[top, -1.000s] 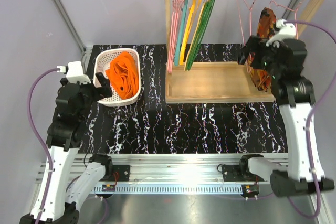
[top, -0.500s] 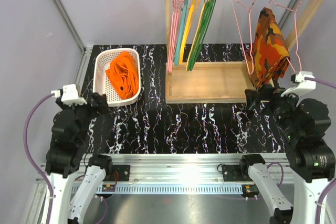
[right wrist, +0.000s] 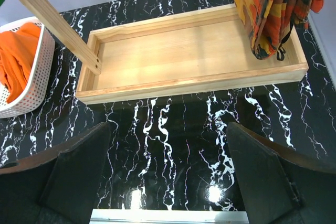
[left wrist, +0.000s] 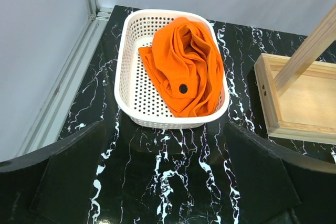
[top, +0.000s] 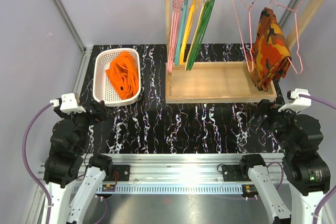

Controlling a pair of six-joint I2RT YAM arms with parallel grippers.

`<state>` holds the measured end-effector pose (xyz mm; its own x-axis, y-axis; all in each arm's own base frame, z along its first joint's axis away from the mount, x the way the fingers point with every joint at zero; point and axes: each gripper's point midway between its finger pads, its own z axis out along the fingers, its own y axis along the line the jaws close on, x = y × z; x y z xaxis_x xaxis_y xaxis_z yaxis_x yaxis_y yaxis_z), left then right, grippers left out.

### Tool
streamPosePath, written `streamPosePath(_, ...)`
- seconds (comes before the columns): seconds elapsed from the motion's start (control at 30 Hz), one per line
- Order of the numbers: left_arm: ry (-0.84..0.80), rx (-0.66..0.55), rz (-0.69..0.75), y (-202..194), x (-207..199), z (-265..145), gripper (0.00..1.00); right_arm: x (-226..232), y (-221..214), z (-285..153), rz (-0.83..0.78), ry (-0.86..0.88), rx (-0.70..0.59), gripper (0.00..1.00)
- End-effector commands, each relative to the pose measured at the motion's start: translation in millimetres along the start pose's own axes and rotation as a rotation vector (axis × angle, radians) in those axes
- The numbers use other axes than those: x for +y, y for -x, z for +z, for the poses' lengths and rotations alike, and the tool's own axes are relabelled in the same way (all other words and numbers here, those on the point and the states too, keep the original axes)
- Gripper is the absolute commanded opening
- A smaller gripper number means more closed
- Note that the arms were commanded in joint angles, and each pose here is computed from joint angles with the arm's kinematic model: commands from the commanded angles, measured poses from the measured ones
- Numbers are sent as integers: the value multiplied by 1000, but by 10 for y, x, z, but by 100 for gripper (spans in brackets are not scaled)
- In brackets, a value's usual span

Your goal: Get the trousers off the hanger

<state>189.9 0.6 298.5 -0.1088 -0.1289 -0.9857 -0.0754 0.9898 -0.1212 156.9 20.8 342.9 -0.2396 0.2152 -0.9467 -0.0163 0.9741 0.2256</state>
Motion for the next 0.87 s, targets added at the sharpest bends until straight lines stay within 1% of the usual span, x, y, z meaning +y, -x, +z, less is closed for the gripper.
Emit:
streamPosePath(0.0, 45, -35, 2, 67, 77, 8, 99, -1, 158, 71, -4, -10, -52, 100)
streamPosePath(0.1, 47, -40, 5, 68, 78, 27, 99, 60, 171, 105, -5, 17, -31, 99)
streamPosePath(0.23, 38, -49, 4, 85, 57, 42, 99, 83, 236, 96, -22, 26, -40, 100)
streamPosePath(0.33, 36, -49, 2, 75, 52, 54, 99, 49, 250, 133, -34, 4, -35, 100)
streamPosePath(0.67, 13, -68, -6, 123, 1, 76, 99, 70, 252, 253, -37, -3, 22, 100)
streamPosePath(0.83, 7, -70, -4, 124, -14, 92, 99, 117, 205, 292, -42, 23, 50, 100)
